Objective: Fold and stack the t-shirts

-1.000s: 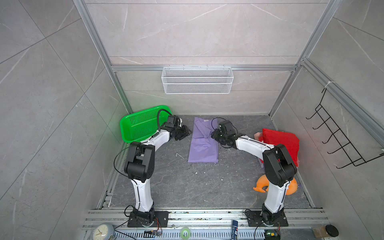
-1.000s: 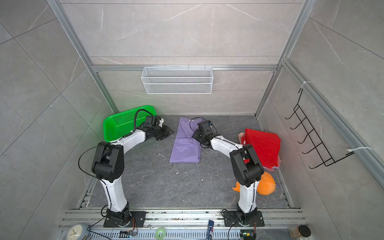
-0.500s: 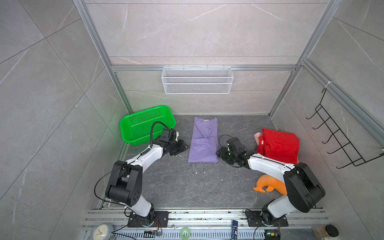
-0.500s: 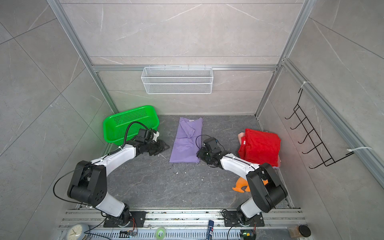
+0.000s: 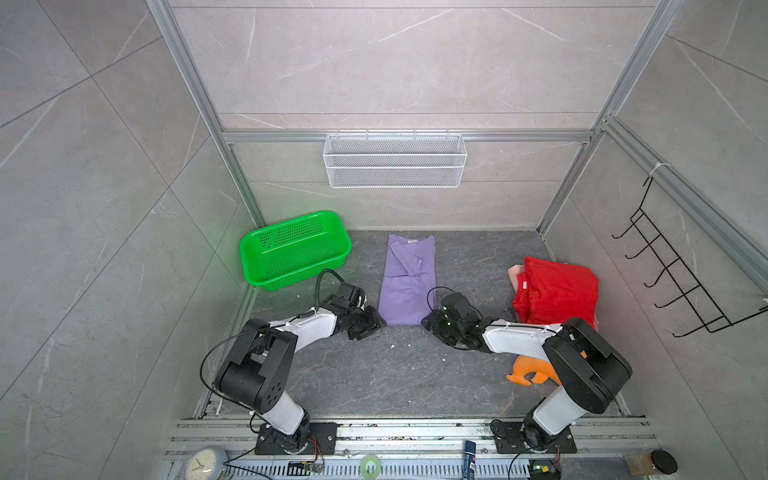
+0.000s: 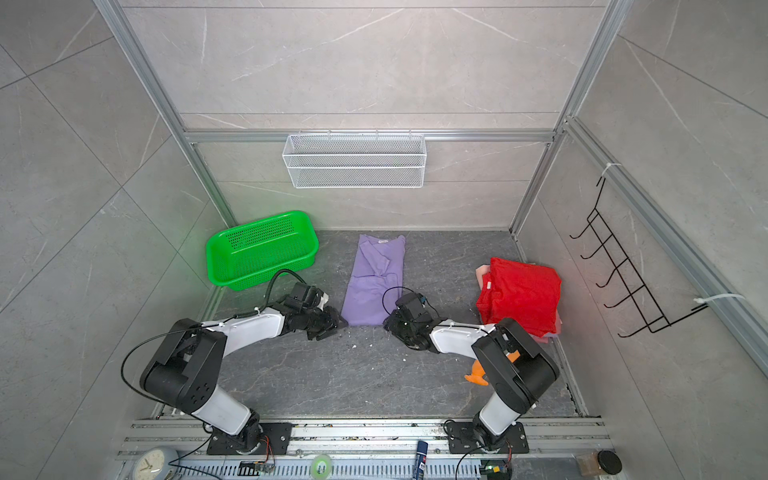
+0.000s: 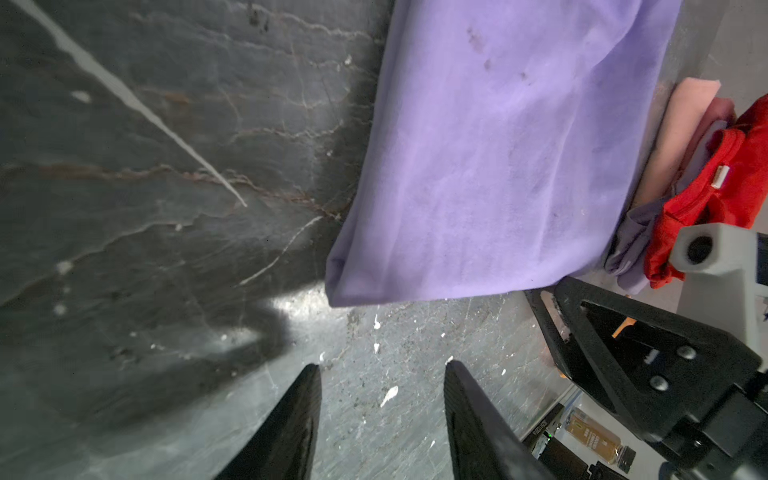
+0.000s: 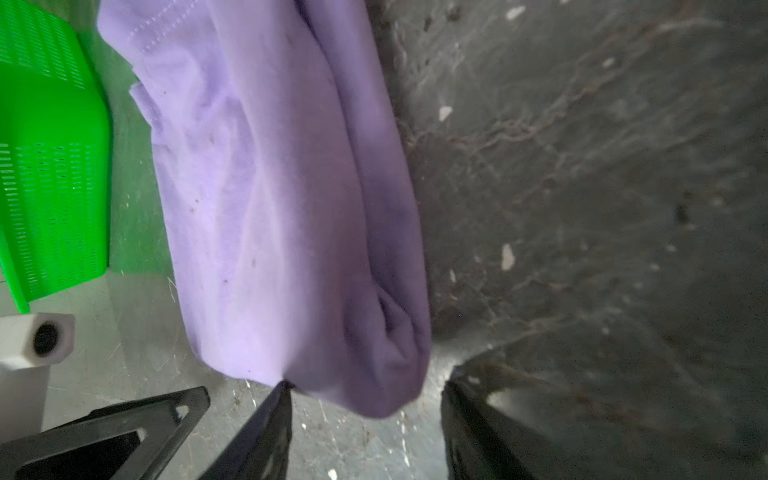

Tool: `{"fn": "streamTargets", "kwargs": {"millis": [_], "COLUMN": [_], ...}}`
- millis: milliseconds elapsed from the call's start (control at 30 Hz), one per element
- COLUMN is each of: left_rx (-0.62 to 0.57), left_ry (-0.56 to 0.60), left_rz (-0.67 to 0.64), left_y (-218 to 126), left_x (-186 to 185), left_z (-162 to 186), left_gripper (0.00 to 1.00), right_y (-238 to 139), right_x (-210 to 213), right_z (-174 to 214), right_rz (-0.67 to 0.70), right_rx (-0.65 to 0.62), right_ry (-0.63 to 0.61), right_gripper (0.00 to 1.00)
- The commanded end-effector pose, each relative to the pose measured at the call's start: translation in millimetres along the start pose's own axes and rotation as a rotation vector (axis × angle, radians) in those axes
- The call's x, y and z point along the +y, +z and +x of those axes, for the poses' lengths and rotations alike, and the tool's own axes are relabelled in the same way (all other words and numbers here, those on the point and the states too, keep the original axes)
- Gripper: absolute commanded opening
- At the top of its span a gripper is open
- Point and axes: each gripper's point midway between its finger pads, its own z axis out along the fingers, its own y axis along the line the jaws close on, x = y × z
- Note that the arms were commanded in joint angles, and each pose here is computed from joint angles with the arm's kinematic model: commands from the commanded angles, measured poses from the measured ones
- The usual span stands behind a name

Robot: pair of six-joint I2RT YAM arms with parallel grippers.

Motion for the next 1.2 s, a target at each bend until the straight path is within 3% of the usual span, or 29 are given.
{"fn": "streamTargets", "kwargs": {"millis": [0, 167, 267, 400, 500, 700, 933, 1167], "left_rx": [-0.044, -0.053, -0.063, -0.07, -0.07, -0.043, 0.009, -0.066], "left_ry": [-0.027, -0.057, -0.058, -0.059, -0.053, -0.012, 0.054, 0.126], "left_rz": [0.004, 0.002, 0.004, 0.017, 0.024, 0.029, -0.005, 0.065], "left_y": [10.0, 28.2, 35.4, 37.8, 30.0, -3.9, -41.6, -89.3], "left_x": [0.6, 5.8, 4.9, 0.0, -1.1, -3.5, -9.7, -49.4], "left_z": [-13.5, -22.9, -31.2, -36.7, -30.5, 13.0, 83.2, 99.8], "left_gripper": [0.52, 0.51, 0.46, 0.18, 0.02, 0.0, 0.0, 0.0], "right_y": [7.5, 18.2, 25.8, 28.9, 21.8, -15.7, -63.4, -106.0], "right_x": [-8.3, -15.4, -19.3, -29.0, -30.2, -25.0, -25.7, 23.0], "right_z": [-6.1, -9.8, -9.0, -7.1, -5.6, 11.7, 76.2, 92.3], "right_rz": [0.023, 0.038, 0.069, 0.121, 0.148, 0.174, 0.187, 0.055], "right_rx": [-0.05, -0.078, -0.069, -0.056, -0.043, 0.02, 0.138, 0.094], "right_ry": [0.04, 0.08, 0.09, 0.091, 0.042, -0.078, -0.18, -0.269], "right_gripper": [0.6, 0.62, 0.56, 0.13, 0.0, 0.0, 0.0, 0.0]}}
